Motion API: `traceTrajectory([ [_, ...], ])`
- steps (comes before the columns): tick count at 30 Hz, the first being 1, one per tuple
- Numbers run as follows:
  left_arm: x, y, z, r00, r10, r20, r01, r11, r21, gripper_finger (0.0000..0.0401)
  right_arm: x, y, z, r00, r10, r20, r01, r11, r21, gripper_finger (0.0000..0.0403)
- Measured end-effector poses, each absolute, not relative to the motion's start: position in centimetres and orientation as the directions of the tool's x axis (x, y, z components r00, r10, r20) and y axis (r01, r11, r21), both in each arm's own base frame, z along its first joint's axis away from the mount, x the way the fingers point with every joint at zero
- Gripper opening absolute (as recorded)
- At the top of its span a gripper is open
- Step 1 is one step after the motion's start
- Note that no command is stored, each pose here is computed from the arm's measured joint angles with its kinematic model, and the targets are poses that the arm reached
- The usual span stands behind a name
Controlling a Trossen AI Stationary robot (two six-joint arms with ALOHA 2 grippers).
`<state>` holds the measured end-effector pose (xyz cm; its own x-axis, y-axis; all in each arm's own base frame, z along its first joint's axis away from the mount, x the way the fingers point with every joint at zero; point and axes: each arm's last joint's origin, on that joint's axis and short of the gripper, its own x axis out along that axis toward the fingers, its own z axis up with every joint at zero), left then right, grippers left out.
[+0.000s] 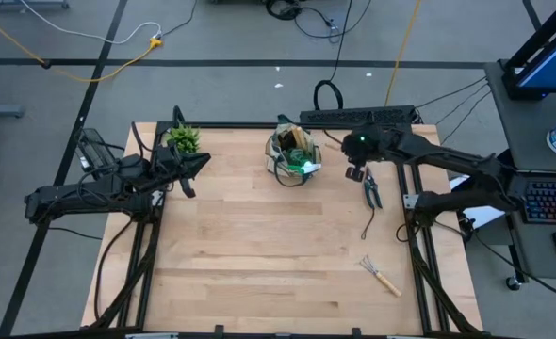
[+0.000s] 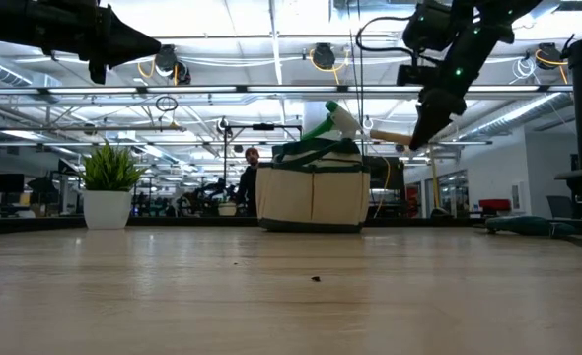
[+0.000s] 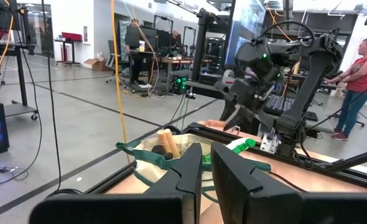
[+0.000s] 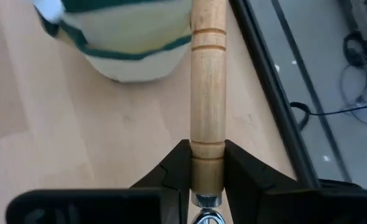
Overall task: Pick & Place Garden tools in Gardening bag
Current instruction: Put the top brown hand rake into the gardening bag
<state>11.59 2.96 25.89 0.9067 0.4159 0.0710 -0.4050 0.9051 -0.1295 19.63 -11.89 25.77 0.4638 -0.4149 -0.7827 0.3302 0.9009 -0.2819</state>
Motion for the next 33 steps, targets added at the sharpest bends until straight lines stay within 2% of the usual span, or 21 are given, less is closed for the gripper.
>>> traceTrajectory([
  [12,11.6,3.0,25.9,0.907,0.415,0.071,-0.405,0.905,-0.129,0.0042,19.1,-10.7,27.2,0.632,-0.234,-0.739,0.372,0.928,0.025,0.0062],
  [20,11.6,3.0,25.6,0.908,0.416,0.044,-0.408,0.905,-0.122,0.0042,19.8,-10.5,27.9,0.762,-0.072,-0.644,0.292,0.925,0.242,0.0062],
  [33,11.6,3.0,25.5,0.909,0.416,0.026,-0.411,0.905,-0.113,0.0042,21.0,-10.6,29.8,0.903,0.063,-0.425,0.123,0.91,0.395,0.0062],
])
